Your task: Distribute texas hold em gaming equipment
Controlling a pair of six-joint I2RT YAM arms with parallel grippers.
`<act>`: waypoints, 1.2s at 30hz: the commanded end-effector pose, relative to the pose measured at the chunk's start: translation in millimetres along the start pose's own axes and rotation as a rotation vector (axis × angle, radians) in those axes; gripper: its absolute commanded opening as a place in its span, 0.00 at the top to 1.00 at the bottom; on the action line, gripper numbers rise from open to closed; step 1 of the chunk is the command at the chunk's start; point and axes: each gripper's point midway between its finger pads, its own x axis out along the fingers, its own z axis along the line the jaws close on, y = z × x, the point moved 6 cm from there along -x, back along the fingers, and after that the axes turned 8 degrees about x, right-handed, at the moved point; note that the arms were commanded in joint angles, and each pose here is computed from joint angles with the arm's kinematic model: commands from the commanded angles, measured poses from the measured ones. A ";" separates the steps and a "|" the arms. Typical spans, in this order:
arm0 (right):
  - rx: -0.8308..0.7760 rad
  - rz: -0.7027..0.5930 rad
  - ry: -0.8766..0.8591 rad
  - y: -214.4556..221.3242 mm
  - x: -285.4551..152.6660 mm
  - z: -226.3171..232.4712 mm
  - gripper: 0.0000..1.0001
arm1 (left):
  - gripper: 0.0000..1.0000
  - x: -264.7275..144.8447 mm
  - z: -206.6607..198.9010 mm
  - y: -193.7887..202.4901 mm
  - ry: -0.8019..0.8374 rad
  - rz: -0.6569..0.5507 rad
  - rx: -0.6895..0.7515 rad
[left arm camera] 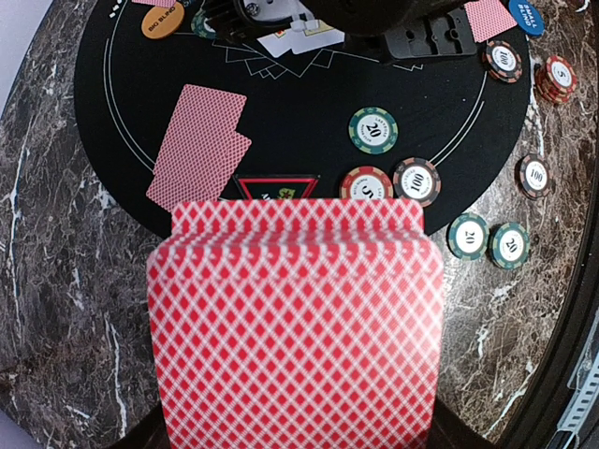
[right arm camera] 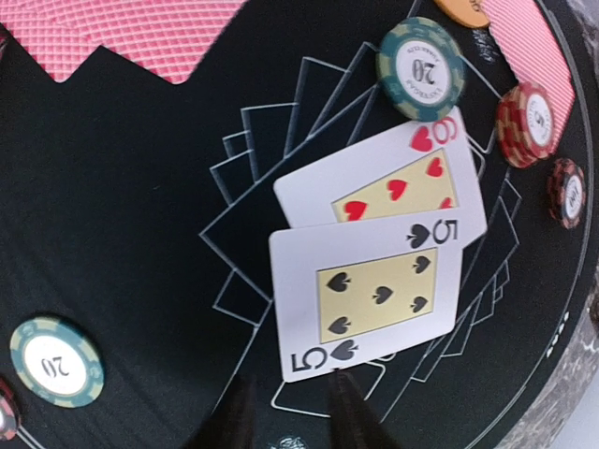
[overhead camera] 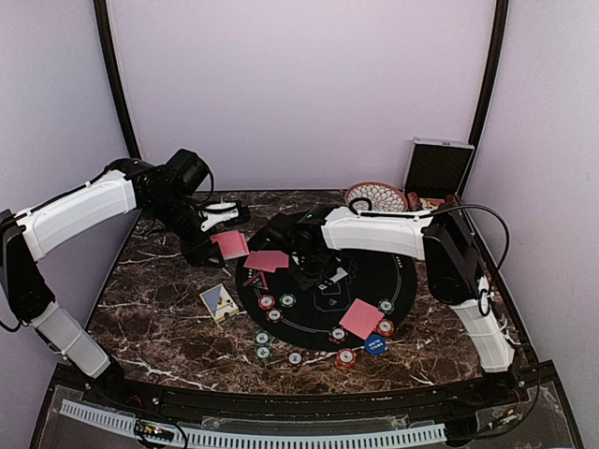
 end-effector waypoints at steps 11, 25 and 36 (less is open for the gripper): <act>0.310 -0.051 -0.539 -32.7 -39.7 -40.7 0.46 | 1.00 -20.3 -4.4 -1.5 -0.025 -0.043 0.001; 0.579 0.000 -0.698 -20.2 31.7 -116.8 0.42 | 1.00 -19.7 -4.6 -1.9 -0.021 -0.045 0.004; 0.610 0.070 -0.757 5.1 52.3 -104.8 0.46 | 1.00 -18.8 -2.7 -3.3 -0.017 -0.040 0.003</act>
